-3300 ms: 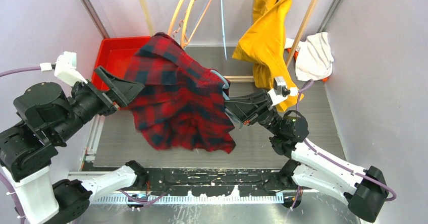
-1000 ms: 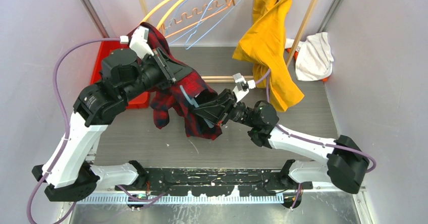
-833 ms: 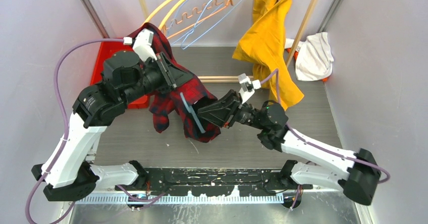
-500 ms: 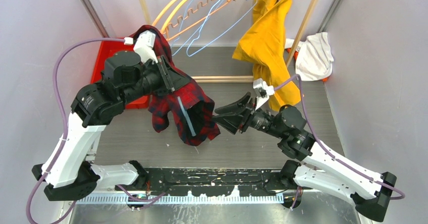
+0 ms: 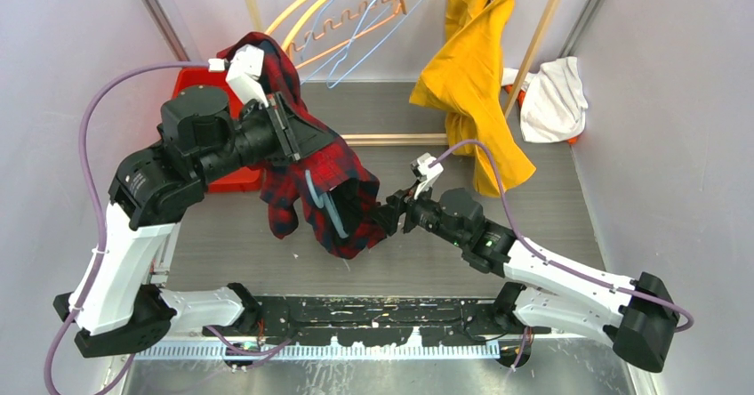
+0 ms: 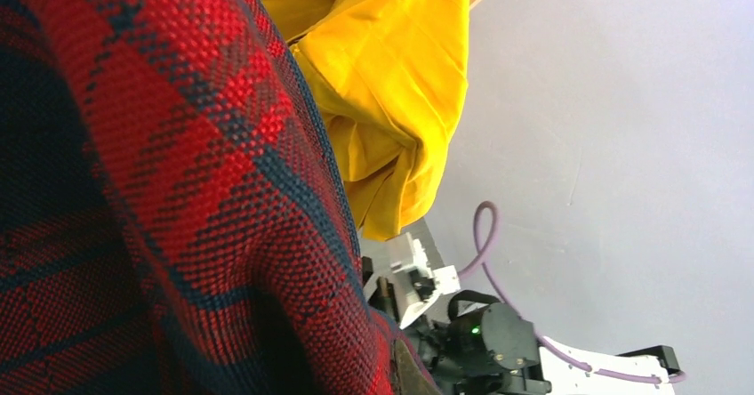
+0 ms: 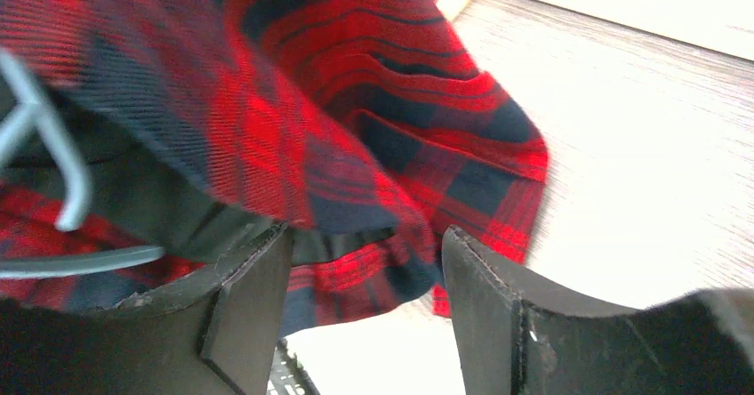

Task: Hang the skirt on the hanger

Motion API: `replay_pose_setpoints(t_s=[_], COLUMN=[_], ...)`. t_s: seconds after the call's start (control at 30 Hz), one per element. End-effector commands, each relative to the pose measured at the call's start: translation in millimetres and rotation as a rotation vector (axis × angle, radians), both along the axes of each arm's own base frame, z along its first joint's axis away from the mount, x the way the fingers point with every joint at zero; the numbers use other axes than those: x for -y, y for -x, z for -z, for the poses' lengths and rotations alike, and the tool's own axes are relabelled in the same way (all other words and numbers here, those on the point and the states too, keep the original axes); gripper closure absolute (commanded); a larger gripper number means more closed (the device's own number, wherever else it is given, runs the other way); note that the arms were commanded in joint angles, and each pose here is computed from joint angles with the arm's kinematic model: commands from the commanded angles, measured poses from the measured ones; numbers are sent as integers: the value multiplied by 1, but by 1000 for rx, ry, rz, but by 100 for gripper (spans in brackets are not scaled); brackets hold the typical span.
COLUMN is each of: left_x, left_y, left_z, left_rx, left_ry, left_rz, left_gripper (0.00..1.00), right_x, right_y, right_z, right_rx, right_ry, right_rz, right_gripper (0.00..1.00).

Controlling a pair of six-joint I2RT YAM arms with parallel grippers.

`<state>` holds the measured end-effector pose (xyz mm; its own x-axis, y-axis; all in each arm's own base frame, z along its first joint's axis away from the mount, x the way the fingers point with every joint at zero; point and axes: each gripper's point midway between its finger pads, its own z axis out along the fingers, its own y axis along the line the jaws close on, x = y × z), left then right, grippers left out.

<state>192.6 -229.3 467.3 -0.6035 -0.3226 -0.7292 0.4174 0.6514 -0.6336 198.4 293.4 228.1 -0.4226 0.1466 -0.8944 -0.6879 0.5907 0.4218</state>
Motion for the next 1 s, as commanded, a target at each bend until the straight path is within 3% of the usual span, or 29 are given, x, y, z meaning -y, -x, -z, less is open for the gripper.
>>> replay_pose_setpoints(t_s=[0.0,0.37,0.63,0.73,0.97], left_x=[0,3,1,-5,-8], left_y=[8,11,10,7,-11], left_z=[-61,-68,-68,-69,-70], left_rx=[168,180,190,217,323], left_ry=[141,166,181,188,211], left_rz=[41,61,48,16,-56], left_gripper=[100,100,100,100,100], right_x=[3,-38,-28,-13,16], right_y=[-25,-13,-16,-10,19], right_z=[-29,-36,-22,-29,-79], right_rx=[146,250,192,174,161], right_ry=[-73,-141,-133,-137,-161], right_rz=[109,-94,-38,-12,-39], right_gripper=[33,35,91,98,99])
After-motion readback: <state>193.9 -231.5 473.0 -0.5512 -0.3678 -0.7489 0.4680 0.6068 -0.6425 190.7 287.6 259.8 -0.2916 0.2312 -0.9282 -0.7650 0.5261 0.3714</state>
